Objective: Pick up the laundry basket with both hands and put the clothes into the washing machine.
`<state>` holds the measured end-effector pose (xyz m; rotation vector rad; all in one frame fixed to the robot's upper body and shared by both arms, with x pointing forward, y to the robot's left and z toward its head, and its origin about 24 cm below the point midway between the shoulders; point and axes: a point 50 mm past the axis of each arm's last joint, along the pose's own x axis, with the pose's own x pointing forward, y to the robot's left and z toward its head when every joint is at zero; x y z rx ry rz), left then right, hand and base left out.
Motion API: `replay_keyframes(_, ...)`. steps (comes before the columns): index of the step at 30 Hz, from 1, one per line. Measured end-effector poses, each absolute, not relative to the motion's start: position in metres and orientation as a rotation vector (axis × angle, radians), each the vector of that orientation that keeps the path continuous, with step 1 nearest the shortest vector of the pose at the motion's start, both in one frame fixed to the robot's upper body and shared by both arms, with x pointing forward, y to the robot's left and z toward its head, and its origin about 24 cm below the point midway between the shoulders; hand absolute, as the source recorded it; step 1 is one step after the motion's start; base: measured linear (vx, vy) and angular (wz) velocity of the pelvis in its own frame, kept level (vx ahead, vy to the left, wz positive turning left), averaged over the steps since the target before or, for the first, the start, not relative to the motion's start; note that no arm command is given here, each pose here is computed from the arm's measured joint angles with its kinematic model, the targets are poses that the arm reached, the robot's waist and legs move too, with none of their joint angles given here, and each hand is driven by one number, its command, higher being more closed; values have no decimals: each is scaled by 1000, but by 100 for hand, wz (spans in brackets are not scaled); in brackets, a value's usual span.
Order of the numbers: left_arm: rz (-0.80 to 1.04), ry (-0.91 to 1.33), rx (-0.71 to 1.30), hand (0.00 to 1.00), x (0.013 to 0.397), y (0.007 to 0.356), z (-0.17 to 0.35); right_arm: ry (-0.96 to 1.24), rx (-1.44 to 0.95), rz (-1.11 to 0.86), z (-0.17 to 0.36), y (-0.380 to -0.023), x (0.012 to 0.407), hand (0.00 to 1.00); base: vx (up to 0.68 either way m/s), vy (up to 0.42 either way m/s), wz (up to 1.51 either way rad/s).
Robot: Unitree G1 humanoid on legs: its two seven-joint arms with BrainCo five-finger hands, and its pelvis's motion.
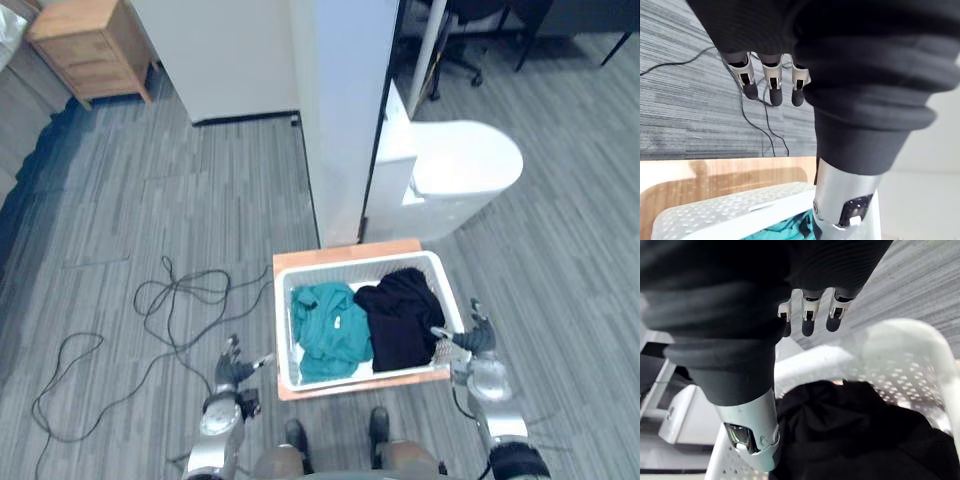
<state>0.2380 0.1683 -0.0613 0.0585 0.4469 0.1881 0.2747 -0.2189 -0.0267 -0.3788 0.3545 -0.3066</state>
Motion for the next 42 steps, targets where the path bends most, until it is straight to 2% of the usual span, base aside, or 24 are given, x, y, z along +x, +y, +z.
replay_keyframes(5, 112, 303, 151, 0, 306, 151, -16, 167, -467, -288, 41, -218, 341, 0, -227, 13, -5)
replay_keyframes(6, 108, 289, 158, 0, 311, 149, -11, 154, -477, -290, 47, -219, 346, 100, -199, -2, -2)
replay_keyframes(7, 114, 272, 171, 100, 319, 150, -4, 132, -479, -286, 56, -217, 352, 100, -139, 0, -2)
replay_keyframes(15, 148, 284, 222, 100, 333, 160, 4, 122, -390, -294, 66, -215, 360, 100, -88, -17, -2)
replay_keyframes(20, 191, 283, 254, 100, 329, 177, 5, 139, -323, -292, 53, -215, 346, 100, -8, 0, 0)
replay_keyframes(26, 196, 349, 215, 100, 274, 182, -26, 126, -226, -300, 30, -210, 299, 100, 74, -7, -1)
replay_keyframes(33, 216, 314, 169, 100, 227, 184, -25, 51, -210, -287, 33, -201, 251, 100, 85, 25, -21)
replay_keyframes(42, 266, 316, 129, 100, 203, 193, -23, 56, -202, -274, 27, -190, 238, 100, 28, 50, -127)
